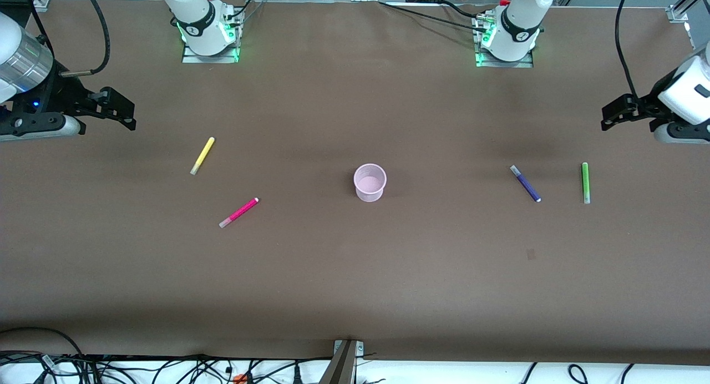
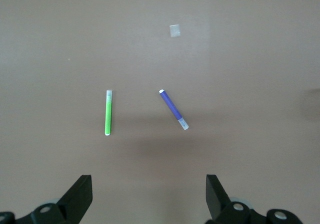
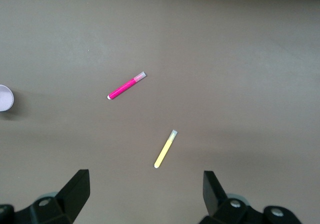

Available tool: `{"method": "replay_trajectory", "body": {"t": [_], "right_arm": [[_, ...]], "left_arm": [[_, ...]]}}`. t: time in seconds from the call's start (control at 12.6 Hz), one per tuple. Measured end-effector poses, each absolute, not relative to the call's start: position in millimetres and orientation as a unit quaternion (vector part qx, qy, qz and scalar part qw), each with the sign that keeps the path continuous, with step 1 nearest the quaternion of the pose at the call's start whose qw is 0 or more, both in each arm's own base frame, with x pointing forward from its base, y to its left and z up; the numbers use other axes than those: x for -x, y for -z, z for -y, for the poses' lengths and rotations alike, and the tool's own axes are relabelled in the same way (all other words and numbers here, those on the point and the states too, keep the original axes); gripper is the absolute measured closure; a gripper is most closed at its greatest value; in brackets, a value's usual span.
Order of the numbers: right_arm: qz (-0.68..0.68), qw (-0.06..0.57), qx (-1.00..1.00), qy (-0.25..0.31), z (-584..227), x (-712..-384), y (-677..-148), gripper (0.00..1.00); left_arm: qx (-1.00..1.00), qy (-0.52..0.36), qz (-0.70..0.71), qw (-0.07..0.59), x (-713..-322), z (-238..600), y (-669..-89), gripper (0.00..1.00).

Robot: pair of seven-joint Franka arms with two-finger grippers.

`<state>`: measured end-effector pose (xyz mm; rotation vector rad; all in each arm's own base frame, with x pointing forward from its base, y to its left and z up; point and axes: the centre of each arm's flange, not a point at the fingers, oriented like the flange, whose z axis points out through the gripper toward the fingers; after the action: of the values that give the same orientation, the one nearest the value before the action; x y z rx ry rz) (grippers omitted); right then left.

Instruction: Organize pens into pink holder with both arms

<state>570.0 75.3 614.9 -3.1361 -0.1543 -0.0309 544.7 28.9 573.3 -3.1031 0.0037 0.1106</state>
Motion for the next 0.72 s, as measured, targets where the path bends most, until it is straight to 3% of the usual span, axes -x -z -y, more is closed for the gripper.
{"method": "replay_trajectory", "body": {"t": [0.72], "right_arm": [[0.044,0.002,0.999,0.022,-72.9,-569.0,-615.2,0.0]], "left_arm": [[0.999,-0.031,0.013,0.005,-545.6,-42.1,-572.4,0.0]]}}
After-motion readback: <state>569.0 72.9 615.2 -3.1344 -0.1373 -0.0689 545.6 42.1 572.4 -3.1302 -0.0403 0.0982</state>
